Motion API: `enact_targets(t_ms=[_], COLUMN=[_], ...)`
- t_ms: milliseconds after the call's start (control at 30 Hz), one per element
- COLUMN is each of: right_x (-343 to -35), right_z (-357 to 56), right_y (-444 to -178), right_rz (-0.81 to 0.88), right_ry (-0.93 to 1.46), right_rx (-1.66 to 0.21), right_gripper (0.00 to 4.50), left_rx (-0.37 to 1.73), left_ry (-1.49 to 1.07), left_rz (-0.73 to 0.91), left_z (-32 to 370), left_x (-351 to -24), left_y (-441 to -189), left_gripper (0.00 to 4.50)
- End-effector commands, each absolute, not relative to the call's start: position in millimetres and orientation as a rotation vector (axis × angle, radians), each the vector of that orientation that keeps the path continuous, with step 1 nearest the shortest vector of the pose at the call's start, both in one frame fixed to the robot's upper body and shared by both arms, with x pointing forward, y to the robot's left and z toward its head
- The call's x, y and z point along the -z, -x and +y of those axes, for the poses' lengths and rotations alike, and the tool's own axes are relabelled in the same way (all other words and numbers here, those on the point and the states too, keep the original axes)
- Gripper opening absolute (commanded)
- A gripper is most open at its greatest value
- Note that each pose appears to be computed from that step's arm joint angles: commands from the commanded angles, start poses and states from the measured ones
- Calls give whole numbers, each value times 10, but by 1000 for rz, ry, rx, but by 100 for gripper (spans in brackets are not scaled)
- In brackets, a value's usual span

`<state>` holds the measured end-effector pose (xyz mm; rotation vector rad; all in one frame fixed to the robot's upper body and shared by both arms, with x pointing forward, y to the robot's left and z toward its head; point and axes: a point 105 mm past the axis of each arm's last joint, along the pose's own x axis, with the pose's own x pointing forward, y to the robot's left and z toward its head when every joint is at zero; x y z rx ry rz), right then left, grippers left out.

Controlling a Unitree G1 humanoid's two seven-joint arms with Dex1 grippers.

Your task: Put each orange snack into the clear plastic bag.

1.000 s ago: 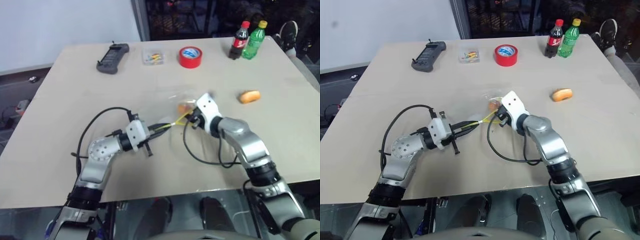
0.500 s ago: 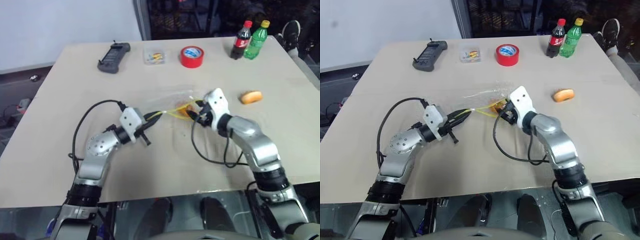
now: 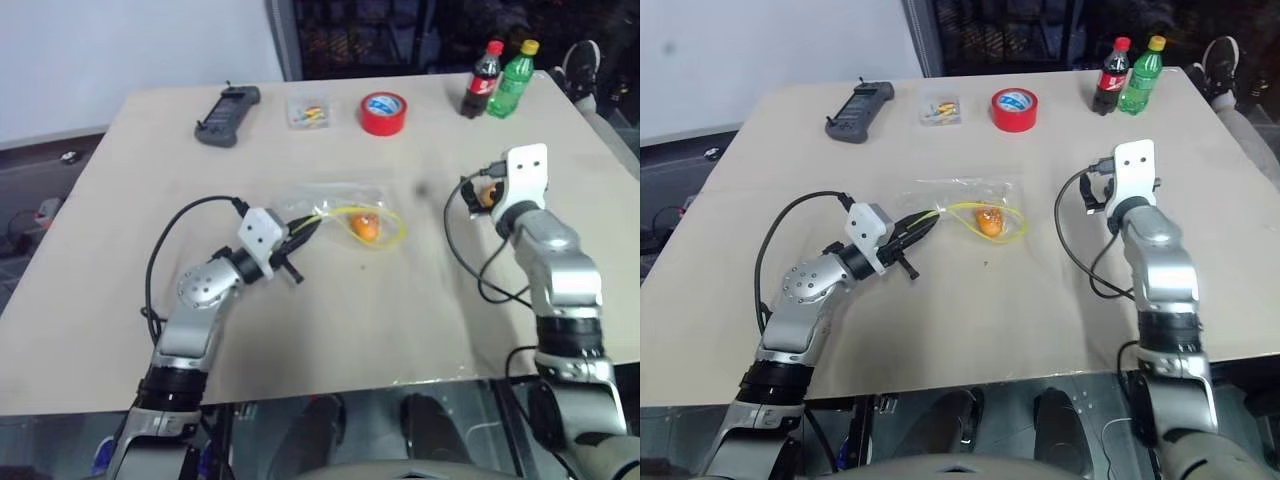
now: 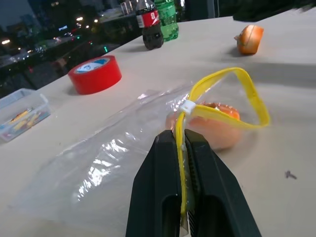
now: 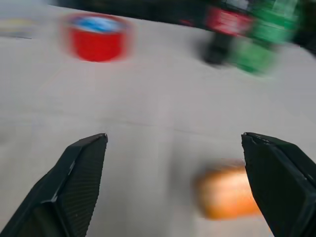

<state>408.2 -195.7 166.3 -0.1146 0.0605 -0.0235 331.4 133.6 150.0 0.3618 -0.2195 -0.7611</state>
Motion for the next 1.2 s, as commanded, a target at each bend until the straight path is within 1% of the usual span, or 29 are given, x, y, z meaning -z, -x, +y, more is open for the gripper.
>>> enact_targets(t_ms=[33, 133, 200, 333, 500, 533, 567, 600, 667, 700, 733, 800, 833, 933, 1000, 1067, 1200], right_x=[-1738, -1645, -1570, -1412, -1334, -1326, -1323, -1327, -1335, -1365, -1401, -1513, -1570, -1699, -1748, -1801, -1843], right_z=[-1945, -1902, -1943, -2131, -2203, -2213, -2217, -2221, -2225, -2229, -2226, -2182, -2136, -1849, -1519, -1204, -817], right_y=[-4250, -4375, -4431, -4468, -4438, -4430, -4426, -4423, -4417, -4409, -4400, -4368, -4346, -4202, -3959, -3618, -3117], right_rz=[11, 8, 13, 59, 75, 75, 72, 66, 57, 43, 24, -37, -70, -150, -171, -176, -136], right_ry=[210, 335, 411, 427, 451, 451, 448, 448, 445, 446, 442, 410, 393, 295, 164, 57, -66], right_rx=[146, 179, 210, 282, 286, 286, 285, 285, 285, 287, 282, 252, 219, 7, -247, -505, -803], right_gripper=[446, 446, 446, 446, 446, 396, 379, 325, 254, 229, 184, 184, 184, 184, 184, 184, 184], left_rx=[762, 761, 760, 754, 744, 742, 741, 740, 739, 738, 738, 737, 736, 725, 704, 687, 690], left_ry=[-383, -389, -394, -394, -395, -395, -394, -393, -393, -391, -389, -385, -384, -369, -348, -330, -287], left_rz=[-263, -264, -265, -265, -261, -261, -261, -261, -261, -263, -265, -267, -268, -266, -259, -255, -256], left_z=[1296, 1290, 1284, 1280, 1306, 1306, 1307, 1307, 1306, 1308, 1309, 1312, 1312, 1330, 1361, 1383, 1382], left_x=[-1619, -1622, -1622, -1623, -1613, -1613, -1614, -1614, -1614, -1618, -1624, -1629, -1630, -1635, -1634, -1635, -1657], left_y=[-3280, -3265, -3253, -3231, -3203, -3202, -3202, -3201, -3201, -3203, -3207, -3212, -3212, -3220, -3237, -3247, -3222], left_gripper=[0, 0, 0, 0, 0, 0, 0, 0, 0, 0, 0, 0, 0, 0, 0, 0, 0])
